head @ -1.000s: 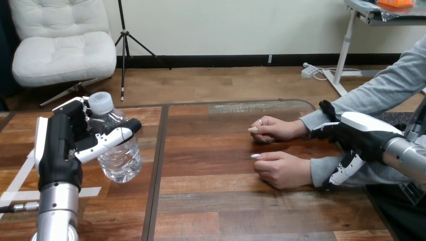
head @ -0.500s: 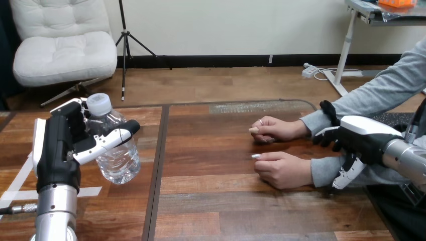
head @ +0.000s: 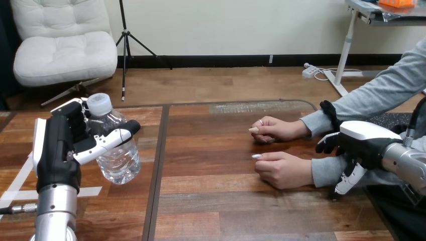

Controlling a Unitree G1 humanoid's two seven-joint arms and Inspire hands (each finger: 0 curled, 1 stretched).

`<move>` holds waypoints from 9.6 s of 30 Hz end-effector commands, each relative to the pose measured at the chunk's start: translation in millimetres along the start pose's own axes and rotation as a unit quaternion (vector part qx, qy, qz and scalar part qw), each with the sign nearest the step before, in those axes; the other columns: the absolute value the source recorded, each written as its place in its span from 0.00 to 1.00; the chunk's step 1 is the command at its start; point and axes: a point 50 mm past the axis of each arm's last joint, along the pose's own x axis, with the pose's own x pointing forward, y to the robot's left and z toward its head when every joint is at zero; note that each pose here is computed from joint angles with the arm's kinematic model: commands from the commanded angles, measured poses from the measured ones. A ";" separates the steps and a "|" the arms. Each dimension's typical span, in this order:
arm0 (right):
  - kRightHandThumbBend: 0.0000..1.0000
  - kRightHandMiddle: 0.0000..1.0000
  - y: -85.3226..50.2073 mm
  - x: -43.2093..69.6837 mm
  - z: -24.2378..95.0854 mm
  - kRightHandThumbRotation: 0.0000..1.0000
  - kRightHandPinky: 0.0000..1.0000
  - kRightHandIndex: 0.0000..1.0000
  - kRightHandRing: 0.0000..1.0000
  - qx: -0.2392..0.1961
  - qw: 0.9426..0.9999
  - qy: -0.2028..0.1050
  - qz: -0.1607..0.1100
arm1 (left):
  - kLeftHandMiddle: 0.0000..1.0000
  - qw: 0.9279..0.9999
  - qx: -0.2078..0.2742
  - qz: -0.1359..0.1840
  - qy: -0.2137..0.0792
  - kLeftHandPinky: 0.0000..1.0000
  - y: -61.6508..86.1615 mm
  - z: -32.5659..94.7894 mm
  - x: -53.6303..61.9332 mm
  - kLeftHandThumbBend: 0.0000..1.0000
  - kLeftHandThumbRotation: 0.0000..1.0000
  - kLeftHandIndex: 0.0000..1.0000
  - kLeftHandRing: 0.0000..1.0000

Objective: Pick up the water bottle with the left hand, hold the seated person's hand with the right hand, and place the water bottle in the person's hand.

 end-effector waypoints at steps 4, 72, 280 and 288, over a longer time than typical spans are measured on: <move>1.00 0.82 -29.9 8.2 18.9 0.17 0.63 0.80 0.79 -0.032 0.999 -0.020 -0.035 | 0.39 0.998 -0.002 0.000 -0.070 0.28 -0.5 28.9 12.8 0.71 0.00 0.39 0.34; 0.75 0.67 -11.1 18.8 36.3 0.21 0.59 0.67 0.66 -0.074 0.995 -0.041 -0.047 | 0.39 0.997 -0.009 0.002 -0.070 0.27 -1.0 24.5 10.3 0.69 0.00 0.39 0.34; 0.63 0.33 -56.8 6.4 42.8 0.00 0.22 0.33 0.27 0.024 0.977 -0.104 -0.183 | 0.39 0.997 -0.018 -0.003 -0.069 0.28 -3.4 25.4 12.9 0.69 0.00 0.39 0.34; 0.62 0.34 -61.0 6.0 45.2 0.00 0.22 0.33 0.27 0.036 0.976 -0.110 -0.182 | 0.39 0.997 -0.017 -0.005 -0.069 0.28 -4.2 25.5 13.7 0.70 0.00 0.39 0.34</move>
